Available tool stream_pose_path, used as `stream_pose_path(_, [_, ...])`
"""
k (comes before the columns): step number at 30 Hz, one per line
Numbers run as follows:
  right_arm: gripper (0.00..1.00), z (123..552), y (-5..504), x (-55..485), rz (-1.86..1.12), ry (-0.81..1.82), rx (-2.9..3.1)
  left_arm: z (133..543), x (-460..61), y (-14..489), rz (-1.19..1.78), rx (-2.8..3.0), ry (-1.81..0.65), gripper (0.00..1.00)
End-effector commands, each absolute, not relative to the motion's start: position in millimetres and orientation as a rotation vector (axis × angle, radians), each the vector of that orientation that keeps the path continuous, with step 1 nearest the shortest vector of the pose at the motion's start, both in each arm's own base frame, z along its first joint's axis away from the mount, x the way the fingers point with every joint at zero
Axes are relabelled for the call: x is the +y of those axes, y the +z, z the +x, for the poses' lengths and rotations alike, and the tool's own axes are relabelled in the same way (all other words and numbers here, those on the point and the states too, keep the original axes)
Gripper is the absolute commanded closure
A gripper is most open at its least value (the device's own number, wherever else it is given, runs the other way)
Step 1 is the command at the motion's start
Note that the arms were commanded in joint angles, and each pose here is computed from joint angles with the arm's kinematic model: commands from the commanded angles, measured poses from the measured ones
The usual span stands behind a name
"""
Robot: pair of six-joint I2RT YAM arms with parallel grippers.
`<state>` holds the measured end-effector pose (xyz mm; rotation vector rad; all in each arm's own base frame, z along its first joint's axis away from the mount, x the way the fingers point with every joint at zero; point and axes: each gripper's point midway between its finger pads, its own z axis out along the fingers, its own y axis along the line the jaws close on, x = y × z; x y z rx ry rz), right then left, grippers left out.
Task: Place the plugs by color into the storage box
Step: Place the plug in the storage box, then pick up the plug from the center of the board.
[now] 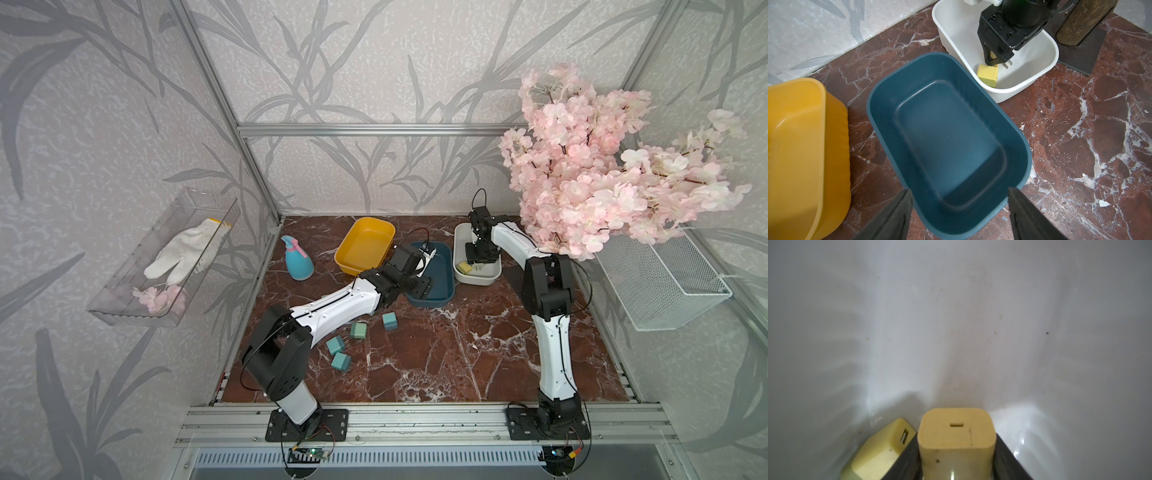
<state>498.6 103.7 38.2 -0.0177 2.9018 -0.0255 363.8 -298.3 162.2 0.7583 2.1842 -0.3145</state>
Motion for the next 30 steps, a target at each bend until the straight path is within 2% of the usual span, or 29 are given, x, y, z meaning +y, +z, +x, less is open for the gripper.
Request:
stream_pose_path(1, [0.47, 494, 65, 106, -0.038, -0.005, 2.884, 373, -289, 184, 0.665, 2.168, -0.269, 0.25])
stream_pose_path(5, [0.45, 484, 92, 112, -0.083, -0.028, 2.842, 373, -271, 201, 0.599, 2.157, -0.196, 0.25])
stream_pose_path(10, [0.45, 465, 133, 130, -0.123, -0.014, 2.778, 357, -257, 223, 0.558, 2.156, -0.220, 0.27])
stream_pose_path(18, [0.45, 414, 188, 190, -0.300, 0.074, 2.705, 322, -198, 241, 0.369, 2.180, -0.130, 0.28])
stream_pose_path(23, [0.45, 368, 202, 240, -0.434, 0.179, 2.678, 297, -168, 244, 0.274, 2.236, -0.127, 0.29])
stream_pose_path(30, [0.45, 310, 203, 302, -0.548, 0.479, 2.661, 281, -126, 234, 0.091, 2.311, -0.116, 0.30])
